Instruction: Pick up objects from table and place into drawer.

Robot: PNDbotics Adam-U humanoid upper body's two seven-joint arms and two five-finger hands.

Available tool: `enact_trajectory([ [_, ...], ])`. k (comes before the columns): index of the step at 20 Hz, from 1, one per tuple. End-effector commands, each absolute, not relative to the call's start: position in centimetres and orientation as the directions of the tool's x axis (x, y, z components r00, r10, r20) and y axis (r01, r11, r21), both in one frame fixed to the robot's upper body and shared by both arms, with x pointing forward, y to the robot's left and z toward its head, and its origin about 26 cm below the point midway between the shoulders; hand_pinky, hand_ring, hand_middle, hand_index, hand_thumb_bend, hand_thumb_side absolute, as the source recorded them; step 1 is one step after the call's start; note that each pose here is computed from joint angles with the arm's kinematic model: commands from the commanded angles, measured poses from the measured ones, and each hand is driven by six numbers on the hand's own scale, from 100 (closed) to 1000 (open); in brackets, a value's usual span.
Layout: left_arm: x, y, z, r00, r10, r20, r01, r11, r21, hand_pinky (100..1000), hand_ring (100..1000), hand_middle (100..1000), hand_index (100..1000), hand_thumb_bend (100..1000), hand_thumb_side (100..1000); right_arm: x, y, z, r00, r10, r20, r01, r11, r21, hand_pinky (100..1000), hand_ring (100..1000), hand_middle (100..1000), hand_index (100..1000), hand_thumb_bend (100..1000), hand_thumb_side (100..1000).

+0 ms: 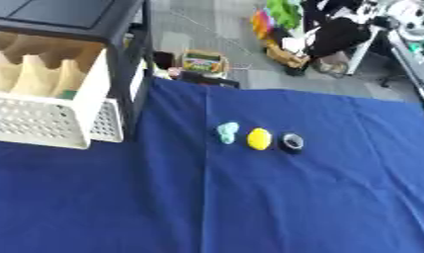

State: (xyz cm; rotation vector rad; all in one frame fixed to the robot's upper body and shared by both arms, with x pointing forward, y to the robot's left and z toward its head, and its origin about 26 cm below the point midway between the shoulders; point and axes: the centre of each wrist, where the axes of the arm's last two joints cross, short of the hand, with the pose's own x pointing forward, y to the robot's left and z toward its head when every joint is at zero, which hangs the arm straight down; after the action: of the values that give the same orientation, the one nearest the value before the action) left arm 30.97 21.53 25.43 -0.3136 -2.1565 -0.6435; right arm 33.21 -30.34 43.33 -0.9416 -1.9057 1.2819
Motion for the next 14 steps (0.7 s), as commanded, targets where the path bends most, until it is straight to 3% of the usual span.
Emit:
enact_trajectory([
  [1, 30.8, 21.3, 26.1, -0.632, 0.006, 0.775, 0.438, 0.828, 0.351, 241, 100, 176, 841, 130, 1000, 32.5, -29.1, 44.5, -0.568, 0.818, 0.090, 0.223, 0.258, -0.940, 160, 426, 169, 358, 100, 243],
  [14, 30.8, 20.6, 26.4, -0.627, 0.025, 0.779, 0.469, 0.810, 0.351, 239, 100, 176, 841, 132, 1000, 32.5, -23.6, 46.0, -0.691, 0.720, 0.069, 0.210, 0.292, -0.933, 153, 422, 163, 357, 100, 248],
])
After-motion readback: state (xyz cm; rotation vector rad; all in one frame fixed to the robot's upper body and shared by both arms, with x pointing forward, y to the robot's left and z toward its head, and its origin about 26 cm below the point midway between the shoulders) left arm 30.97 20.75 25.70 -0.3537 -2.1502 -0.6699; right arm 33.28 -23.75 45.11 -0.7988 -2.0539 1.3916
